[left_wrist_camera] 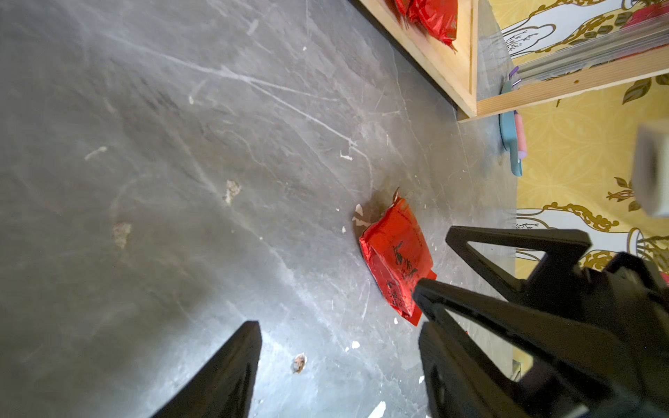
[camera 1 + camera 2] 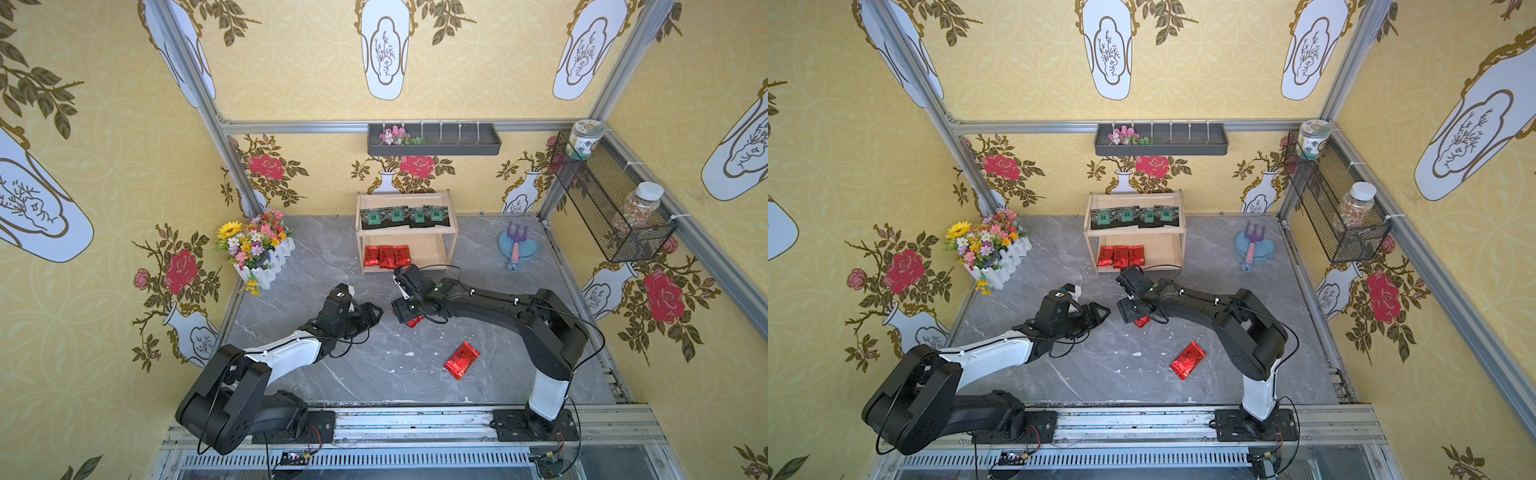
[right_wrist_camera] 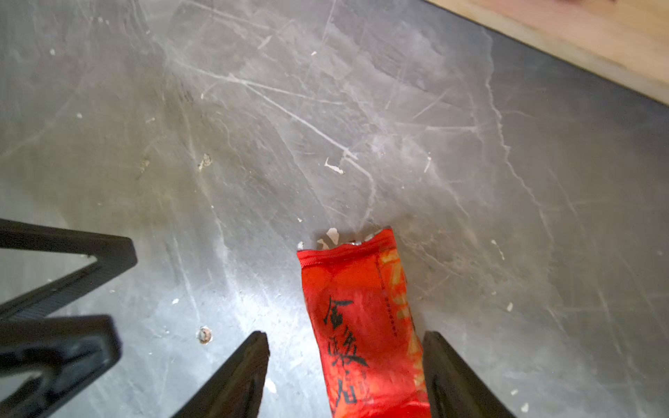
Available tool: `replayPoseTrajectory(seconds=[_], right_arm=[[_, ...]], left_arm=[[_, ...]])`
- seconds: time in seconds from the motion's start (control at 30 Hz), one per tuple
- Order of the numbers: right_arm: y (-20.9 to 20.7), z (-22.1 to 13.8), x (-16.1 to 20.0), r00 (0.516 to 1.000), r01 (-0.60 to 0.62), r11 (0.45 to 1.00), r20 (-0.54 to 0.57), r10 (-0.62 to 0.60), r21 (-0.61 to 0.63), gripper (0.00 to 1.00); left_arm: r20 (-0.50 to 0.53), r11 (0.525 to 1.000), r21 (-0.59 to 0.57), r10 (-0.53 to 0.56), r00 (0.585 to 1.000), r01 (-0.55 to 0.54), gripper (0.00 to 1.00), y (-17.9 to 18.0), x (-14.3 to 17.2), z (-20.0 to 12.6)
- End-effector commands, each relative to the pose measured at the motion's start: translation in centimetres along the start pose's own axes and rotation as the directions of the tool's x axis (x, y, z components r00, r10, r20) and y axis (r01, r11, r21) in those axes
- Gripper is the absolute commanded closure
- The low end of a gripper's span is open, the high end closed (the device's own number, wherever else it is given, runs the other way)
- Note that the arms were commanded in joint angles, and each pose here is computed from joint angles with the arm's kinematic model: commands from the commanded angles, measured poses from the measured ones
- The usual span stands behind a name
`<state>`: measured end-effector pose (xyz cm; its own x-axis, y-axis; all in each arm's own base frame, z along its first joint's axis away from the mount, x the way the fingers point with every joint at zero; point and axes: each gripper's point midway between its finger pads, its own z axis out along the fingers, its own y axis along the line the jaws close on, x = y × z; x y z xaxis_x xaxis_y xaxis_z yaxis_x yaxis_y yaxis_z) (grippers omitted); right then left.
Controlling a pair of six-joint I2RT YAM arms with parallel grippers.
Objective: Place the tea bags on the shelf by color
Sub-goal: Move the tea bag to the center of the board, then pick up the tea bag from the center of the board.
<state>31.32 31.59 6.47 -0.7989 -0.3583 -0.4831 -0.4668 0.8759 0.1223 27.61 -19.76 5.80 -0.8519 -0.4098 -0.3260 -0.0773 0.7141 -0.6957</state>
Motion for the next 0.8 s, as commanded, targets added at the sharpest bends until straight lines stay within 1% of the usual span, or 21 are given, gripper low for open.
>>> replayPoseTrajectory(seconds=[0.0,0.03,0.1,0.13,0.2,0.3,0.43,0.5,0.57,0.6,0.73,0.77], right_arm=[[-0.5,-1.4,-0.2,0.971,-0.236,0.972,0.042,0.236,0.003,0.28],[-0.6,-1.8,0.1,0.955,-0.294,0.956,0.043,0.294,-0.01,0.28],[-0.4,-2.6,0.9,0.891,-0.45,0.891,0.035,0.452,-0.059,0.28],[-0.2,-2.9,1.3,0.856,-0.512,0.854,0.025,0.517,-0.094,0.28],[0.5,-3.1,2.1,0.768,-0.631,0.754,-0.007,0.641,-0.182,0.31],[0.6,-3.5,2.8,0.666,-0.726,0.634,-0.041,0.745,-0.267,0.36],[-0.5,-4.1,3.4,0.565,-0.789,0.529,-0.032,0.824,-0.314,0.42],[-1.0,-4.0,3.9,0.504,-0.816,0.462,-0.035,0.863,-0.347,0.45],[-1.3,-3.6,4.1,0.455,-0.834,0.402,-0.058,0.889,-0.379,0.47],[-1.3,-3.3,4.1,0.444,-0.837,0.386,-0.069,0.893,-0.387,0.48],[-0.7,-1.9,4.1,0.431,-0.842,0.351,-0.119,0.895,-0.41,0.5],[-0.8,-1.6,4.2,0.42,-0.845,0.336,-0.127,0.899,-0.416,0.52]], left_arm=[[-0.006,0.999,0.042,0.021,1.0,-0.02,0.26,-0.7,0.0,0.1],[-0.007,0.999,0.048,0.021,1.0,-0.021,0.26,-0.9,0.0,0.1],[-0.01,0.998,0.061,0.028,1.0,-0.027,0.26,-1.2,0.0,0.1],[-0.012,0.997,0.065,0.03,0.999,-0.029,0.26,-1.2,0.0,0.1],[-0.019,0.997,0.076,0.032,0.999,-0.03,0.26,-1.4,0.2,0.2],[-0.032,0.995,0.092,0.034,0.999,-0.031,0.26,-1.6,0.4,0.3],[-0.039,0.994,0.106,0.035,0.999,-0.03,0.26,-1.7,0.6,0.3],[-0.035,0.993,0.11,0.034,0.999,-0.03,0.26,-1.7,0.6,0.2],[-0.031,0.993,0.118,0.035,0.999,-0.031,0.26,-1.9,0.6,0.1],[-0.032,0.993,0.117,0.033,0.999,-0.03,0.26,-1.8,0.6,0.1],[-0.037,0.993,0.119,0.032,0.999,-0.028,0.26,-1.9,0.6,0.3],[-0.039,0.993,0.118,0.03,0.999,-0.025,0.26,-1.8,0.7,0.3]])
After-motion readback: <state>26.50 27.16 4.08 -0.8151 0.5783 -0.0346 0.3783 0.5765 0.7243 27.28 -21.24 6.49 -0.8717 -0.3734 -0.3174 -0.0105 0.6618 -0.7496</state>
